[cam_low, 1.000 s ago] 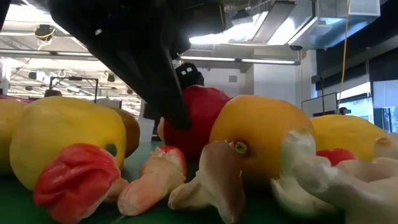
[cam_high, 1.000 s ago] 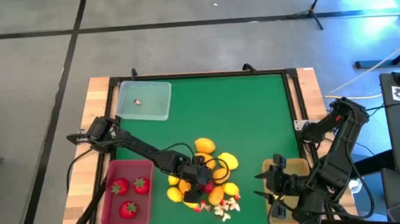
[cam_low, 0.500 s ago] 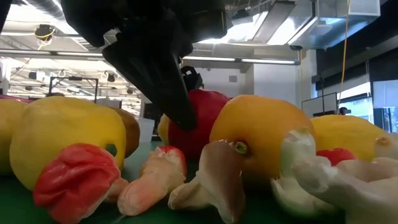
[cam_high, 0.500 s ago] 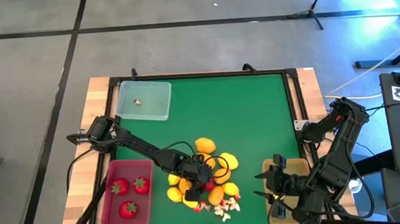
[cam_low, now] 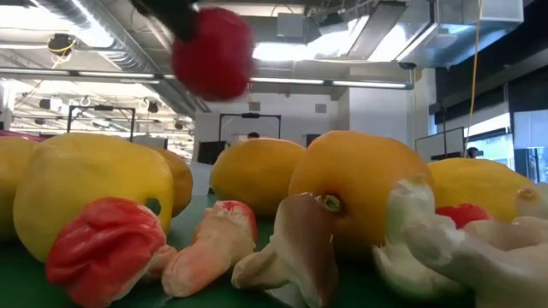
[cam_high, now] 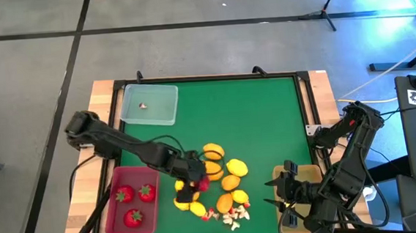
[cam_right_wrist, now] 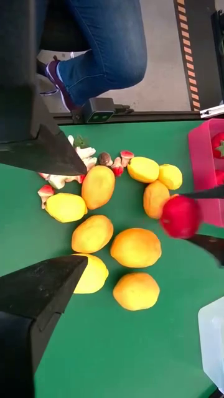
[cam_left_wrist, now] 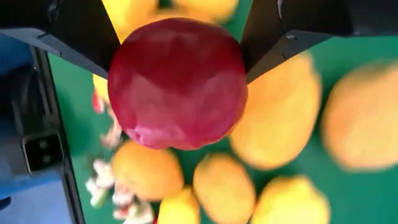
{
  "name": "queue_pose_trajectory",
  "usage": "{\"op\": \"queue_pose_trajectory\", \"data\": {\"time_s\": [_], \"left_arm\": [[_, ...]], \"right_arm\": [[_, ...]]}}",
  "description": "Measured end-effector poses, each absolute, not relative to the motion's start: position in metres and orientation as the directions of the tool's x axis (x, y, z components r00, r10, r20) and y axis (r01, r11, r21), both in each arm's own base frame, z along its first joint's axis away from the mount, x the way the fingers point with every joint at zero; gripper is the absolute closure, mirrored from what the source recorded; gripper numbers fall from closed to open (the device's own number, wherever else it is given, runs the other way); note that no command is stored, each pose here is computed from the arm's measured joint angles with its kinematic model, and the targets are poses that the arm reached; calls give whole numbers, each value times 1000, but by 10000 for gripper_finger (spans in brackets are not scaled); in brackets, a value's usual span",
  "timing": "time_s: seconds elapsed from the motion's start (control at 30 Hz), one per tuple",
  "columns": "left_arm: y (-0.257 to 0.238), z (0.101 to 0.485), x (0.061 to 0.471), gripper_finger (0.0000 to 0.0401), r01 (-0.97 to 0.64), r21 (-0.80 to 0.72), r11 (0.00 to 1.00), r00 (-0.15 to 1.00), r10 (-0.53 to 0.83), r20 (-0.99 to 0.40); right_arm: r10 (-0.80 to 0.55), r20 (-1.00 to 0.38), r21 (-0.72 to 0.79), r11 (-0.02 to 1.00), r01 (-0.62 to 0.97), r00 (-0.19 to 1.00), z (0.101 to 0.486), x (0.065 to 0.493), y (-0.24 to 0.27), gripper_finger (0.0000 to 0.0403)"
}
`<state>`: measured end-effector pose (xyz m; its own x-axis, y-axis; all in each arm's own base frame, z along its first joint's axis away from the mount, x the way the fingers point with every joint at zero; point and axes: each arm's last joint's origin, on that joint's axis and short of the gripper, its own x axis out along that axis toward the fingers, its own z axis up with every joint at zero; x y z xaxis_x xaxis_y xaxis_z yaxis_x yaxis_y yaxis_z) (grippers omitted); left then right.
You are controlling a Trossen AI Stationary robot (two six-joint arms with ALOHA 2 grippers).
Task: Sort produce into baskets
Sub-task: Put the red tomato into the red bin
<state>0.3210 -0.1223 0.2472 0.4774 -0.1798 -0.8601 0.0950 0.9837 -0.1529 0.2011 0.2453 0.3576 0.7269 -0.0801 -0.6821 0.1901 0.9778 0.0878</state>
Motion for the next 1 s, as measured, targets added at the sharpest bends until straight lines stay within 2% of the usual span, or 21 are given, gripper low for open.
{"op": "queue_pose_trajectory", "data": {"time_s": [0.23,0.5,0.83,1.0], "left_arm": [[-119,283,260,111,-75,-173,982,316,-141,-938],[-130,301,204,111,-244,-123,962,173,-82,-982],[-139,311,161,111,-352,2,936,151,59,-987],[-145,302,149,111,-365,39,930,134,94,-986]], "right_arm": [[-95,-682,70,978,195,725,353,204,248,182],[-111,-695,40,981,192,711,344,208,254,182],[-110,-698,44,980,196,708,344,209,253,182],[-112,-698,44,979,198,707,344,210,253,182]]}}
